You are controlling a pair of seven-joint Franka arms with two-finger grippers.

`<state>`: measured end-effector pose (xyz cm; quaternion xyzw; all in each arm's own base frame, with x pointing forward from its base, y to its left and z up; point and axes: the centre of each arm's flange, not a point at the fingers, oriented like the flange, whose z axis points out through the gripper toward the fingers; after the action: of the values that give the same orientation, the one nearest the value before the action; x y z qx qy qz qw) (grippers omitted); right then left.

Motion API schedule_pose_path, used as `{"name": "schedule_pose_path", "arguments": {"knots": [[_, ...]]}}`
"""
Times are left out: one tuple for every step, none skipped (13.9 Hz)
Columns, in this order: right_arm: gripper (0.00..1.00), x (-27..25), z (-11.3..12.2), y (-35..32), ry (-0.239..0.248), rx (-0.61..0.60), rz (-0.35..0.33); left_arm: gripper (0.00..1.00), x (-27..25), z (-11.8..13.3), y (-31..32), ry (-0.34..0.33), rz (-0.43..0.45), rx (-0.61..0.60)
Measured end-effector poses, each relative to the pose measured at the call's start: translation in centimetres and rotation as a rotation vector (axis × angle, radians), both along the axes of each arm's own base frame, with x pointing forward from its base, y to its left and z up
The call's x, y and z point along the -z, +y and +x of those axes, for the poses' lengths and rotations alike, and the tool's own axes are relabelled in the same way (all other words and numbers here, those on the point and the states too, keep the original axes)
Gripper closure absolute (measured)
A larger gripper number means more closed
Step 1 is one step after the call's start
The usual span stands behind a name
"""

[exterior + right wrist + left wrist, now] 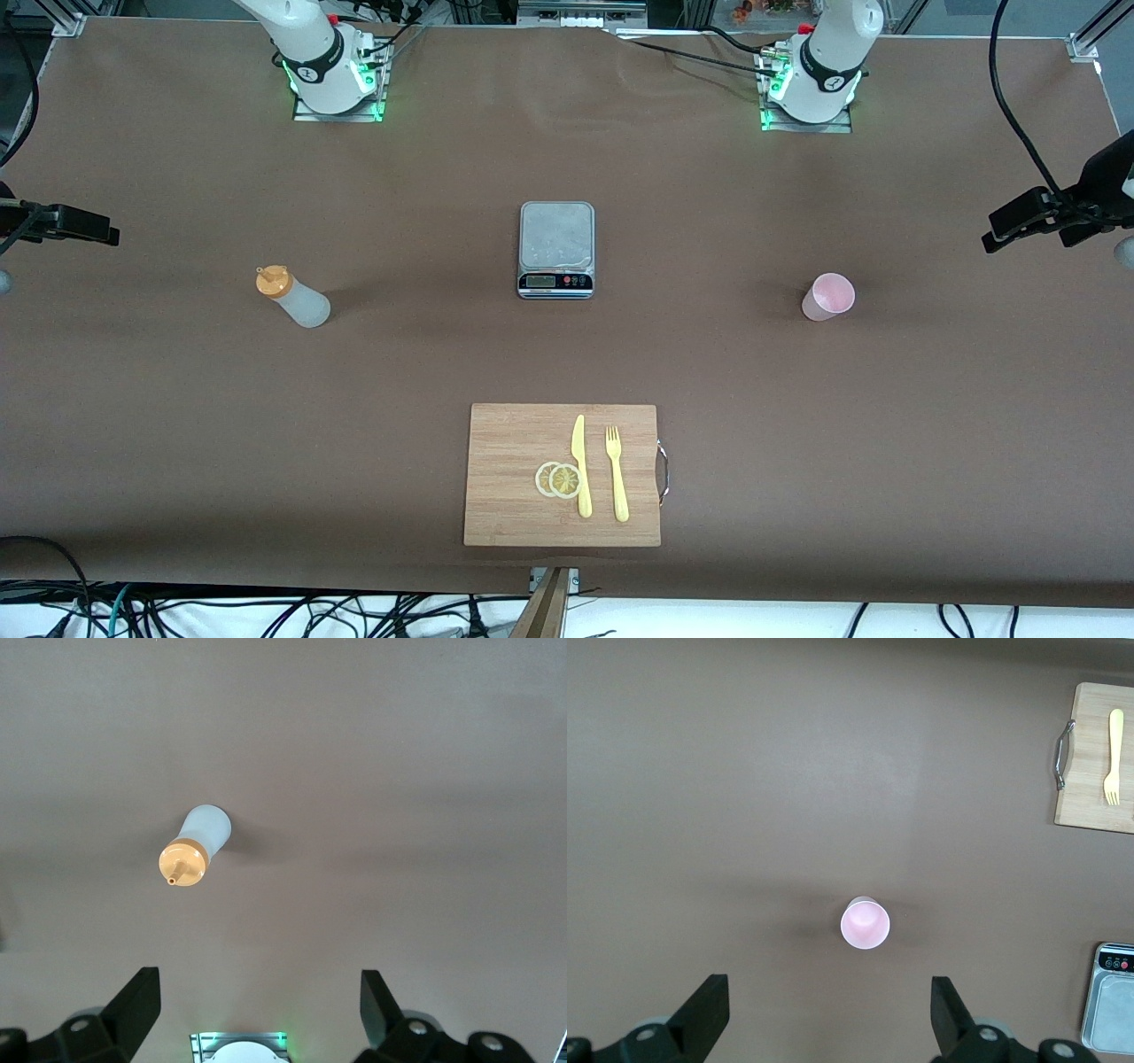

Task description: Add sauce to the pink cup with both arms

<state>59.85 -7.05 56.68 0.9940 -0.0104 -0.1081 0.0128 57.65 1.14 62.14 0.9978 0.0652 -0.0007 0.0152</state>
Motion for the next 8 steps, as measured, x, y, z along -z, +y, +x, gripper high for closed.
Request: {"name": "schedule_pose_path", "arguments": {"knots": [[0.0,0.0,0.0,0.0,0.0,0.0,0.0,0.0,0.01,0.0,-0.01,0.0,0.0,0.0],[0.0,0.01,0.0,0.0,0.0,0.0,0.0,0.0,0.03,0.01,-0.02,0.0,0.0,0.0],[0.0,0.01,0.0,0.0,0.0,0.0,0.0,0.0,0.08,0.04,-0.03,0.001,0.0,0.001],[0.0,0.01,0.0,0.0,0.0,0.0,0.0,0.0,0.14,0.06,-0.04,0.002,0.0,0.001],[0.0,0.01,0.0,0.0,0.0,0.0,0.0,0.0,0.18,0.08,-0.04,0.003,0.0,0.001],[0.0,0.01,0.0,0.0,0.0,0.0,0.0,0.0,0.2,0.09,-0.05,0.004,0.0,0.001],[0.0,0.01,0.01,0.0,0.0,0.0,0.0,0.0,0.2,0.09,-0.05,0.003,0.0,0.001],[0.0,0.01,0.01,0.0,0.0,0.0,0.0,0.0,0.2,0.09,-0.05,0.003,0.0,0.001]]}}
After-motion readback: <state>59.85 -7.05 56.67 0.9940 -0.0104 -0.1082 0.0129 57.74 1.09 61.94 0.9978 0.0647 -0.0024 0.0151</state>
